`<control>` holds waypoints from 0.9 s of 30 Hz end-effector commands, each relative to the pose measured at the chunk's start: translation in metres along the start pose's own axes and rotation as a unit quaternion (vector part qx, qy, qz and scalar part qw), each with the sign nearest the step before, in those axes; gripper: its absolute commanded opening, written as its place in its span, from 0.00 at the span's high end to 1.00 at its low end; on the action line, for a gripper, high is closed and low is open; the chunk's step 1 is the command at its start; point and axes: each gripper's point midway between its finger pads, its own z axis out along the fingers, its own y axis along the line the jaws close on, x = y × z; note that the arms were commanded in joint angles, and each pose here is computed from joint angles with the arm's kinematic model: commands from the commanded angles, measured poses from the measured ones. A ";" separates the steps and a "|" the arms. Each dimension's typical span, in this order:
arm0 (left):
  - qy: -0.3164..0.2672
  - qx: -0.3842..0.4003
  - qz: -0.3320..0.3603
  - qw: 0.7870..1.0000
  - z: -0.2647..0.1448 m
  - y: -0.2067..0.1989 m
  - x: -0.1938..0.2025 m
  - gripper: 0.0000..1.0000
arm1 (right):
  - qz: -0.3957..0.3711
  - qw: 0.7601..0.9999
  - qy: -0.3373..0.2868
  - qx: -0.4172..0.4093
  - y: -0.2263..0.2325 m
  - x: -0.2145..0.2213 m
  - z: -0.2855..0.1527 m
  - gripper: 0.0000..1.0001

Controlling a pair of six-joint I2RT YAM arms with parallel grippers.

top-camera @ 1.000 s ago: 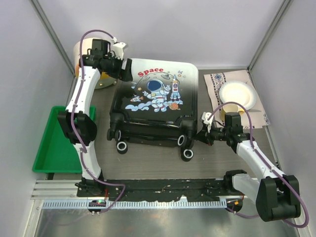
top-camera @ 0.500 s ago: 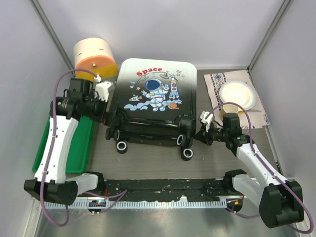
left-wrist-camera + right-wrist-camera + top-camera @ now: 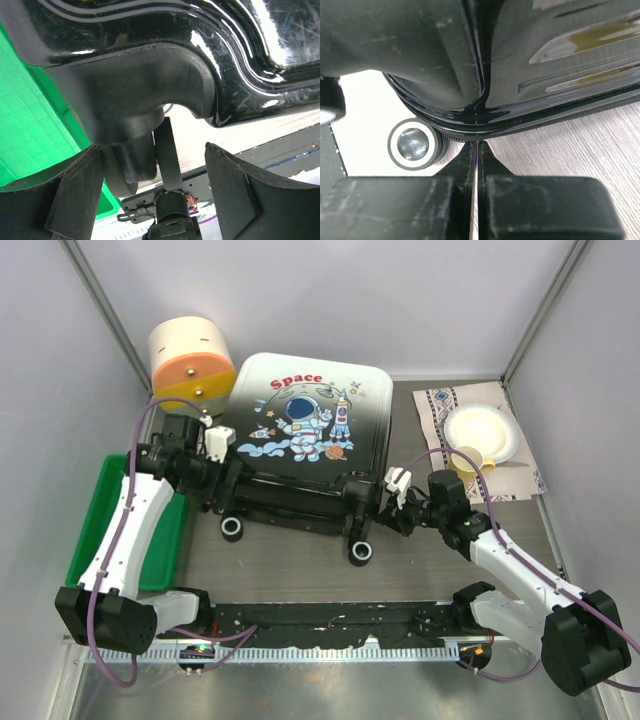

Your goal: Open, take out, and arrange the luggage

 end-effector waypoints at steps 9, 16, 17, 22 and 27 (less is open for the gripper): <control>0.010 -0.077 0.016 0.997 0.020 0.033 0.002 0.80 | -0.077 0.992 -0.086 0.050 -0.018 -0.065 0.001 0.99; 0.018 -0.100 0.041 0.994 0.023 0.058 -0.008 1.00 | -0.102 0.988 -0.061 0.103 -0.065 -0.053 -0.019 0.99; 0.012 -0.103 0.048 0.993 0.023 0.062 -0.013 1.00 | -0.090 0.990 -0.050 0.101 -0.074 -0.046 -0.016 0.99; 0.020 -0.106 0.072 0.991 0.032 0.078 -0.024 1.00 | -0.103 0.986 -0.040 0.127 -0.129 -0.055 -0.023 0.99; 0.025 -0.108 0.095 0.989 0.046 0.091 -0.037 1.00 | -0.101 0.983 -0.046 0.144 -0.179 -0.067 -0.011 0.99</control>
